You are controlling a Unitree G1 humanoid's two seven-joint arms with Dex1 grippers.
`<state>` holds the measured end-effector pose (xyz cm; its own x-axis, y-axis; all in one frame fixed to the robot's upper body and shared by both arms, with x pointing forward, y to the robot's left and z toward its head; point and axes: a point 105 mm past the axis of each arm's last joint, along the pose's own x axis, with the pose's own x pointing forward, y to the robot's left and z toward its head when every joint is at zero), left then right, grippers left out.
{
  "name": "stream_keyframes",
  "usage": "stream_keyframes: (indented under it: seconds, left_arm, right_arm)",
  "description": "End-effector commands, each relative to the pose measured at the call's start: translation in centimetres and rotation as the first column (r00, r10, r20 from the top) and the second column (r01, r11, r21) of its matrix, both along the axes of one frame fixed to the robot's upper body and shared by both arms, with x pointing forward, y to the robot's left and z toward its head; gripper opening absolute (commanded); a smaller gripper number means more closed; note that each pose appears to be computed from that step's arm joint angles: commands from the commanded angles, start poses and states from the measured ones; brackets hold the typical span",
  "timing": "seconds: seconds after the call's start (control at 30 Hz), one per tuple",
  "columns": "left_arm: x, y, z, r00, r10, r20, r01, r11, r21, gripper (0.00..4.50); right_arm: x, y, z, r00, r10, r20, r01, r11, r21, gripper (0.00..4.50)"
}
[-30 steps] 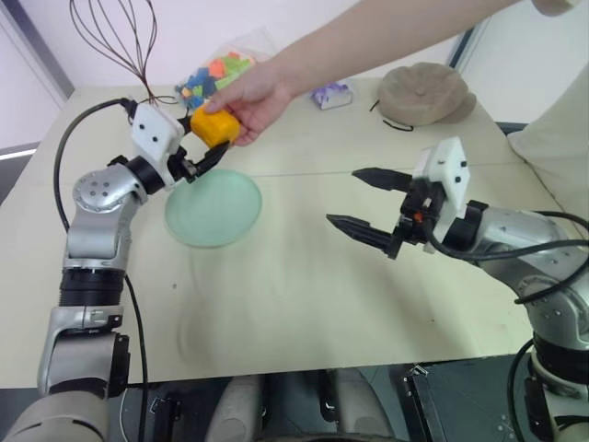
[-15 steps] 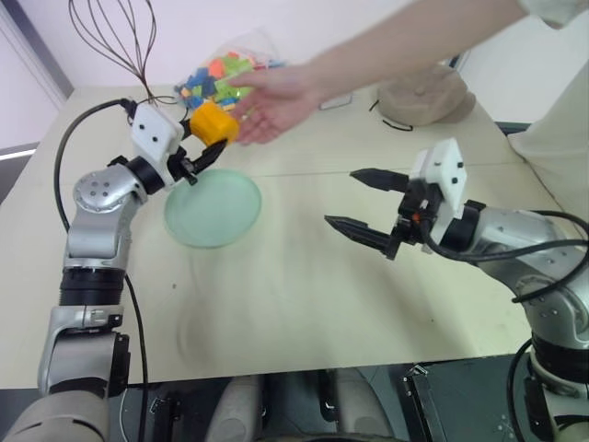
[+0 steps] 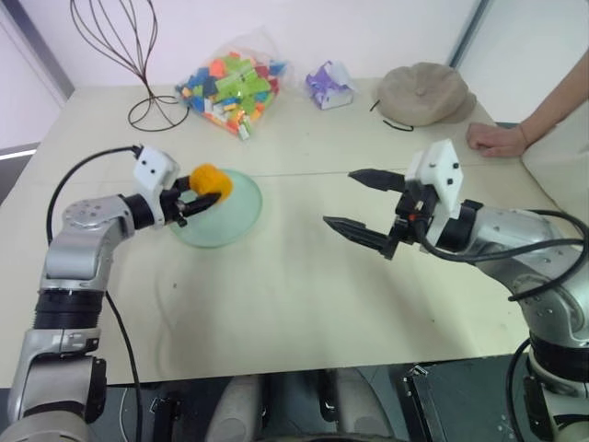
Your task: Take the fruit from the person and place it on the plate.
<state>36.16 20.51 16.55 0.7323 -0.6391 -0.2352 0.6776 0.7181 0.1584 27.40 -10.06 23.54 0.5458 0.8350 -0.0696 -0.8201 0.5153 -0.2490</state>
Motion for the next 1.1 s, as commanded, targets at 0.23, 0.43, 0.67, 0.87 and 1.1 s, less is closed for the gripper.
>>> stream_keyframes:
  seconds: [0.23,0.43,0.67,0.87,1.1]
  left_arm:
    - [0.0,0.1,0.0,1.000,-0.004,0.006,0.003,0.999,0.033,4.43]
    - [-0.1,0.2,-0.1,1.000,-0.005,0.013,0.005,0.999,0.044,4.43]
    - [-1.8,0.7,2.1,0.999,-0.040,0.032,0.041,0.999,-0.022,4.43]
    - [-5.0,2.5,4.3,0.998,-0.052,0.027,0.052,0.999,0.005,4.43]
    - [-8.3,4.7,6.2,1.000,-0.007,0.023,0.006,0.998,0.070,4.43]
  right_arm:
    - [-0.5,0.3,0.9,0.999,0.011,0.052,-0.011,1.000,0.007,4.50]
    - [-0.5,0.3,0.8,0.999,0.009,0.051,-0.009,1.000,0.005,4.50]
    - [-0.5,0.2,0.7,0.999,0.010,0.045,-0.010,1.000,-0.005,4.50]
    - [-0.6,-0.7,-0.2,1.000,0.011,0.011,-0.010,0.998,-0.056,4.50]
    - [0.2,-2.2,-1.6,1.000,-0.016,-0.018,0.014,0.991,-0.132,4.50]
